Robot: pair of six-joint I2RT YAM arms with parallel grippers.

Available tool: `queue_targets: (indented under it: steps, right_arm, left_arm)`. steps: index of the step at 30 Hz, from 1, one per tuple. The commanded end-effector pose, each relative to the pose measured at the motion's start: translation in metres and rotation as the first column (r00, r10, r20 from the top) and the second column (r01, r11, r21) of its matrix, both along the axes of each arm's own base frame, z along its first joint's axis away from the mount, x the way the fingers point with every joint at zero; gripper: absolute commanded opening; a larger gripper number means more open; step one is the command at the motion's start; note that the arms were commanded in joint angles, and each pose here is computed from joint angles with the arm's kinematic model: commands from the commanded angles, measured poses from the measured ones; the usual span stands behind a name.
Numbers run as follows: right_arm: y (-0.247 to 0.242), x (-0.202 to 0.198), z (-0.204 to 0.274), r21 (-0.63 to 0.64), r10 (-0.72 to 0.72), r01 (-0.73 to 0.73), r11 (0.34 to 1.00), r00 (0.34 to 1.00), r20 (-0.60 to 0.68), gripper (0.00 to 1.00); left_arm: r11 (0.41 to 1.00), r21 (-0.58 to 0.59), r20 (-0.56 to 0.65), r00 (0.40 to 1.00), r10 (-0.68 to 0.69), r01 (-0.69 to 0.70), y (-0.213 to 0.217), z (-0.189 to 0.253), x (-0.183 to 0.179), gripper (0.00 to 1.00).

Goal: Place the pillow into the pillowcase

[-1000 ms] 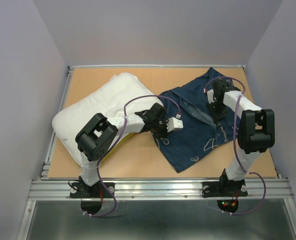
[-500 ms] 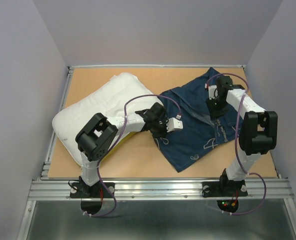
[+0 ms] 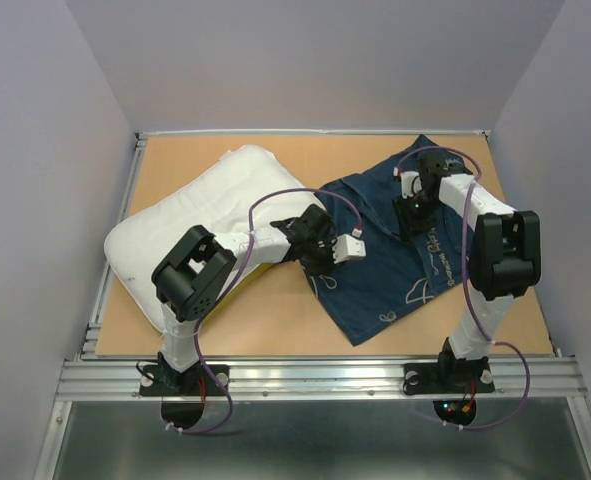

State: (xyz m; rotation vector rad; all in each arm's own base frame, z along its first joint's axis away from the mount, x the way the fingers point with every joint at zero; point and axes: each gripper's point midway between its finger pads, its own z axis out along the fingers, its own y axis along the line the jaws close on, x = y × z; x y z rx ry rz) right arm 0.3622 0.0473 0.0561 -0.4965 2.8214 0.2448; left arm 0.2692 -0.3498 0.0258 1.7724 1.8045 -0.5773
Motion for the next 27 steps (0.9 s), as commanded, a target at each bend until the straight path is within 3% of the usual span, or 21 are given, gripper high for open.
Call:
queue_targets:
  steps: [1,2,6,9,15,20,23,26,27]
  right_arm:
    - [0.012,0.031,0.012,-0.015,0.006,-0.004,1.0,0.994,0.107,0.48]
    - [0.013,0.033,0.012,-0.021,0.005,-0.003,1.0,0.993,0.115,0.48]
    - [0.02,0.037,0.004,-0.053,0.04,-0.034,0.998,0.992,0.122,0.67]
    - [0.023,0.038,-0.003,-0.085,0.058,-0.048,0.995,0.991,0.119,0.66]
    - [0.011,0.053,-0.002,-0.151,0.012,0.014,0.988,0.986,0.168,0.47]
    - [0.002,0.067,0.013,-0.185,-0.045,0.09,0.979,0.972,0.232,0.44]
    - [0.004,0.073,0.023,-0.169,-0.064,0.111,0.979,0.963,0.26,0.38]
    - [0.003,0.077,0.03,-0.17,-0.072,0.123,0.978,0.958,0.278,0.22]
    - [0.003,0.077,0.034,-0.172,-0.073,0.127,0.977,0.955,0.287,0.12]
  left_arm:
    - [1.0,-0.018,0.003,1.0,0.011,-0.011,-0.003,0.009,0.006,0.32]
    - [1.0,-0.019,0.001,1.0,0.012,-0.012,-0.003,0.01,0.006,0.32]
    - [1.0,-0.016,0.002,1.0,0.021,-0.021,-0.001,0.01,0.008,0.33]
    - [0.999,-0.018,0.002,1.0,0.027,-0.027,0.0,0.011,0.008,0.34]
    - [0.999,-0.013,-0.003,1.0,0.03,-0.03,0.002,0.01,0.008,0.34]
    - [0.999,0.001,0.001,0.999,0.036,-0.036,0.005,0.009,0.01,0.34]
    - [0.999,0.013,0.0,0.999,0.041,-0.041,0.008,0.006,0.011,0.33]
    - [0.999,0.02,0.001,0.999,0.048,-0.048,0.012,0.005,0.013,0.32]
    - [0.998,0.023,0.003,0.999,0.05,-0.05,0.013,0.005,0.014,0.3]
